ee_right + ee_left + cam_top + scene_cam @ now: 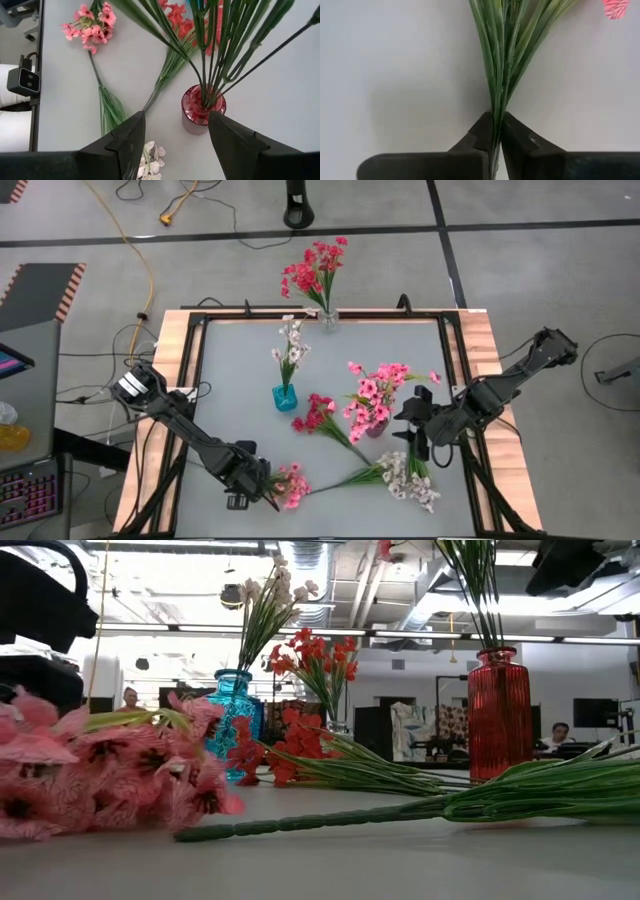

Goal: Sort flowers into vase by color
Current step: Put the pink flower into the red vase

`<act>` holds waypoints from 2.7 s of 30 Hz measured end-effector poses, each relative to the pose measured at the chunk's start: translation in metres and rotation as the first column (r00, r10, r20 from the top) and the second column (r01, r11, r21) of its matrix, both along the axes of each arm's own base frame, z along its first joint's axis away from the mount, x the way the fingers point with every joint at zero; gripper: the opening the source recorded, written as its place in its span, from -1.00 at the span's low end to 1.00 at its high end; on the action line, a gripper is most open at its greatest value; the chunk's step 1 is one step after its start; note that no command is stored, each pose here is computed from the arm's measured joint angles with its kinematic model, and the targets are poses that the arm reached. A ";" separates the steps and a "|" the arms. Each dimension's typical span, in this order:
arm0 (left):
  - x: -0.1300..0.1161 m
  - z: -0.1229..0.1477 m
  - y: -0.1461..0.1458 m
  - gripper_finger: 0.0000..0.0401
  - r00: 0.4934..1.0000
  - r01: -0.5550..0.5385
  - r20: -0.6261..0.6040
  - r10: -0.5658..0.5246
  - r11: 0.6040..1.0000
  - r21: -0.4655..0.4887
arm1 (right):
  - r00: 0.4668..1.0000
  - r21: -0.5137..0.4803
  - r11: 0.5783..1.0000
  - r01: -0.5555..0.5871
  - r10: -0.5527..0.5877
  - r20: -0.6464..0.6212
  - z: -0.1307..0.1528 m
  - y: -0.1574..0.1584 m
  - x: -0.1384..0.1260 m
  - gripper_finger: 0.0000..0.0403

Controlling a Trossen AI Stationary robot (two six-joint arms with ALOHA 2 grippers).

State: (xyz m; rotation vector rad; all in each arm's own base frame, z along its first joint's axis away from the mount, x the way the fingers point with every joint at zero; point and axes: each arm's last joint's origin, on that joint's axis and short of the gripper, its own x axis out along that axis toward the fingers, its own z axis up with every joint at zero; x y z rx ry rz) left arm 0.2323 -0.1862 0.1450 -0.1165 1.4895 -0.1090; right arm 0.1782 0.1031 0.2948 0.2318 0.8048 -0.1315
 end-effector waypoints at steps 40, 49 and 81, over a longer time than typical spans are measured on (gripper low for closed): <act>0.040 0.178 0.022 -1.00 0.246 -0.197 0.968 -0.048 0.976 0.098 | 0.977 0.123 0.991 -0.055 0.029 0.209 0.016 0.017 0.010 0.21; 0.050 0.180 0.038 -1.00 0.229 -0.230 0.971 0.066 0.973 -0.012 | 0.906 0.092 0.984 -0.151 0.100 0.412 0.033 0.039 0.011 0.21; 0.052 0.201 0.035 -1.00 0.044 -0.135 0.990 0.137 0.982 -0.130 | 0.585 -0.158 0.987 -0.043 0.153 0.797 0.038 0.067 0.086 0.21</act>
